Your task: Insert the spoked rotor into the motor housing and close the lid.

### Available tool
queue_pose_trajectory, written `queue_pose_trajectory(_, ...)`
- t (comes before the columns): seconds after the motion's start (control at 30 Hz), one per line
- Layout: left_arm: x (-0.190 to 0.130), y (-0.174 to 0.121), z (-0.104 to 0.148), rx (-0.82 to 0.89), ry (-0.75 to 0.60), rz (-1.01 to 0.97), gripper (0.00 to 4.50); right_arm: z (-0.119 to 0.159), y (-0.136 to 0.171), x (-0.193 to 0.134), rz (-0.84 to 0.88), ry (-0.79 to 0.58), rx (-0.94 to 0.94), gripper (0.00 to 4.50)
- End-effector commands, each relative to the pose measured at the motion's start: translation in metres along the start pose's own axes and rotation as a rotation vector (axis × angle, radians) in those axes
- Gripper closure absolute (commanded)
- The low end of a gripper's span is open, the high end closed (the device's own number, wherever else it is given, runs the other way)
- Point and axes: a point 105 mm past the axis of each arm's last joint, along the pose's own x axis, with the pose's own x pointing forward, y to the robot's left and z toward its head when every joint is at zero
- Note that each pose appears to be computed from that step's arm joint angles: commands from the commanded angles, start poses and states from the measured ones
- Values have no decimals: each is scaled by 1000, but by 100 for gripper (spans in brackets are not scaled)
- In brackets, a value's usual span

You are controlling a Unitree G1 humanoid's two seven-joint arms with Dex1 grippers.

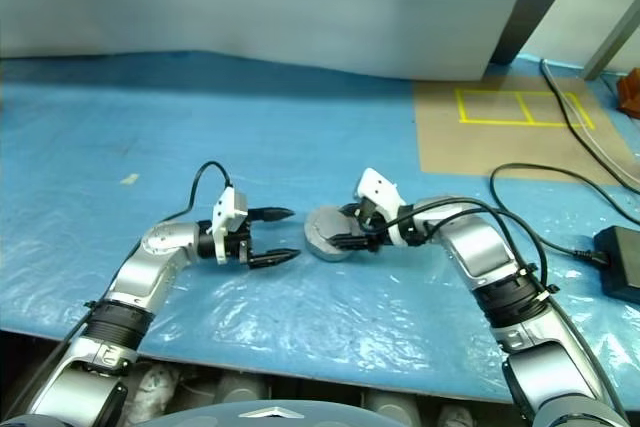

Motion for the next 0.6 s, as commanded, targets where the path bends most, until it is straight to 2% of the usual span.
queue_pose_trajectory(0.03, 1, -1, 10, 29, -28, -7, 0, -67, -10, -12, -92, 237, 70, 152)
queue_pose_trajectory(0.27, 0, -1, 12, 26, -31, -13, 0, -68, -18, -4, -166, 214, 60, 152)
queue_pose_trajectory(0.47, 0, -1, 13, 25, -33, -12, 0, -78, -13, -2, -165, 254, 14, 152)
queue_pose_trajectory(0.6, -1, 7, 19, 36, -53, 25, 0, -72, -9, -1, -138, 216, 53, 152)
